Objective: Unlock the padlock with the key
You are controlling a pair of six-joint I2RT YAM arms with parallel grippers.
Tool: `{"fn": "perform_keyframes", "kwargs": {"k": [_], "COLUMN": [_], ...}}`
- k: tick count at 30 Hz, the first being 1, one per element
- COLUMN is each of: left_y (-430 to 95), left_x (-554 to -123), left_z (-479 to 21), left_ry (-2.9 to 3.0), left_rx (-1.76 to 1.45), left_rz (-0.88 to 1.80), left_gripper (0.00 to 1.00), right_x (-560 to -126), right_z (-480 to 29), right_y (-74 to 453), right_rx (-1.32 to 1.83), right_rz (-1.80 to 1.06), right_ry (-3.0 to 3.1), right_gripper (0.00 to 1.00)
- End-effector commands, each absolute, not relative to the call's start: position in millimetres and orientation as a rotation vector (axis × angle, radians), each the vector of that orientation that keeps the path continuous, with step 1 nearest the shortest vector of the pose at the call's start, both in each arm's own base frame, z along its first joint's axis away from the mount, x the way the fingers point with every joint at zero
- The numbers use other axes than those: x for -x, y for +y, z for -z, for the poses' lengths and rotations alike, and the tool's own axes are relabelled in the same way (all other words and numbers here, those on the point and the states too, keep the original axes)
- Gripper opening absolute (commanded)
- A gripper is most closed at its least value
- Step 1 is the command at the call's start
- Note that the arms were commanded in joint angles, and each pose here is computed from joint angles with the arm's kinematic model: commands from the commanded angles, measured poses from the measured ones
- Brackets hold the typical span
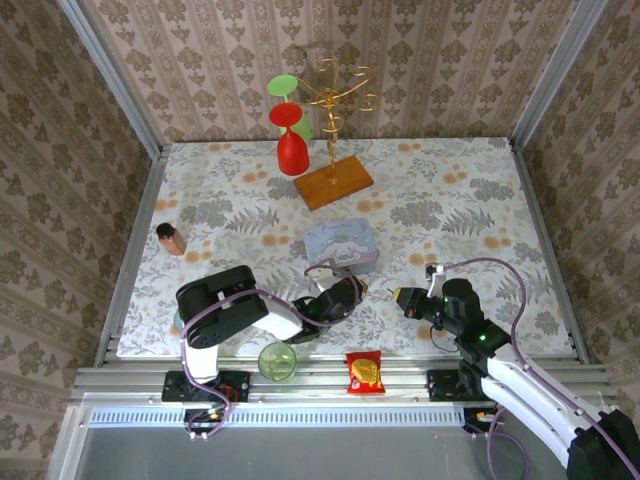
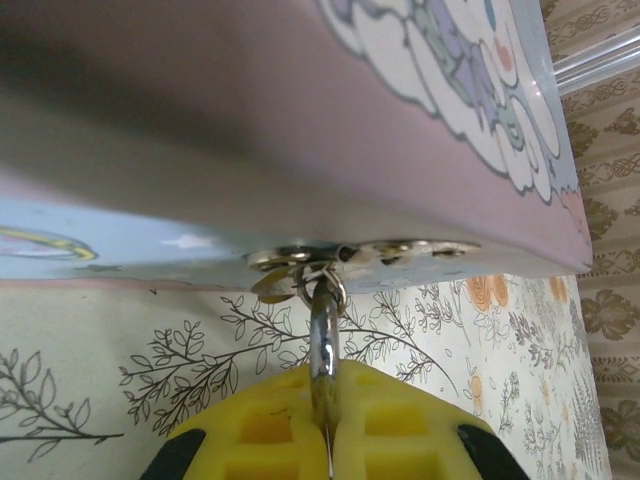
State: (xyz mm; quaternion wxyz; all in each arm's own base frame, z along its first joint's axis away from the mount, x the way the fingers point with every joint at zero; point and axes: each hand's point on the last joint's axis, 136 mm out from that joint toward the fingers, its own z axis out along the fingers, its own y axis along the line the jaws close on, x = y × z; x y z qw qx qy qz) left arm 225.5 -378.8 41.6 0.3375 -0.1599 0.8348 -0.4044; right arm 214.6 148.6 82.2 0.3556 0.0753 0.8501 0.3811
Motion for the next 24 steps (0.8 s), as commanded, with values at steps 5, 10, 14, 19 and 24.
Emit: {"fn": "perform_keyframes", "kwargs": {"k": [5,10,14,19,24], "left_y": [-374,-367,-371,-387,-390], "left_x": [-214,-212,-211,-209,-203], "left_z": [-33,-20,-17,-10,7], "left_ry": [2.265,2.312,2.327,2.371,2.410], "left_rx": [0.282,0.285,0.270,0.220,0.244], "left_rz": [1.006,0.952,0.948,0.937,0.904], "left_gripper": [0.01,0.25,0.38,0.46,0.50], "right_x": [-212,-218,-220,-218,-215], "right_z": [-76,-66,-70,-70,-66], "right_y": [174,177,174,165,154], "right_rx": [-0.231,-0.236,-0.222,-0.228,-0.270], "right_rz": [-1.231,-1.215,-1.179,-1.122,-1.073], "right_ry": [2.281,2.332,2.330,2.324,2.326], "right_gripper": [0.00,0.00,0.00,0.00,0.00]}}
